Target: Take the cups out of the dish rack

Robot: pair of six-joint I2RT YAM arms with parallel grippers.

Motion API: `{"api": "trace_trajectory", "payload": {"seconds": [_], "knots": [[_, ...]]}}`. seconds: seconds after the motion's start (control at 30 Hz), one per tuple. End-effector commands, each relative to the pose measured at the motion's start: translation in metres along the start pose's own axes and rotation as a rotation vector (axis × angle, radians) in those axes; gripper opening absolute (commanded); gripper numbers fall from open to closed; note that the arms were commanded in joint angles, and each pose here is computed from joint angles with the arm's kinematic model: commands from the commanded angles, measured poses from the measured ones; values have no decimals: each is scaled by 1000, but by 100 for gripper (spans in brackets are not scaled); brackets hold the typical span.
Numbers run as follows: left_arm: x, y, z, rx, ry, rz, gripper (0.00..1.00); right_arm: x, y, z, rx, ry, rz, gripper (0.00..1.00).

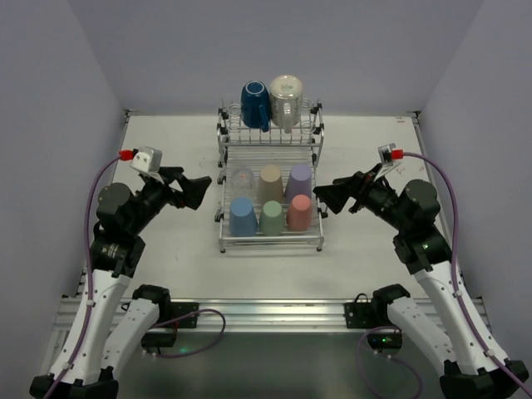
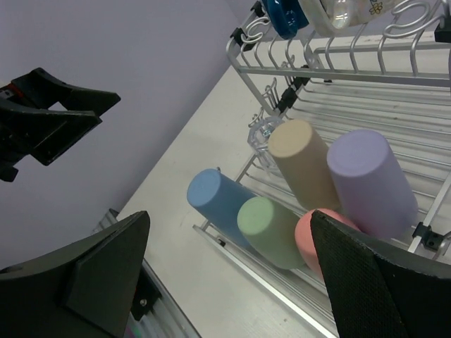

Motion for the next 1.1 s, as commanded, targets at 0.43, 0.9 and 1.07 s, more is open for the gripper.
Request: {"api": "trace_trajectory", "payload": {"seconds": [0.43, 0.9, 1.07], "knots": [[-13, -43, 2, 204, 157, -162, 100, 18, -8, -14, 67, -21, -36, 99], [65, -61, 44, -175, 281, 48, 100, 32, -14, -15, 79, 5, -42, 99], [94, -52, 46, -201, 312, 44, 100, 35, -16, -14, 78, 9, -38, 99]]}}
Point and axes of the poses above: each gripper's point midway between its finger pads, its own z axis out along the fingers, its own y axis along the line the jaws close on, x = y × z, the point moved 6 cm from there along -z, back along the fingers, and after that the axes turned 6 degrees about -z, right-handed, at the moved point
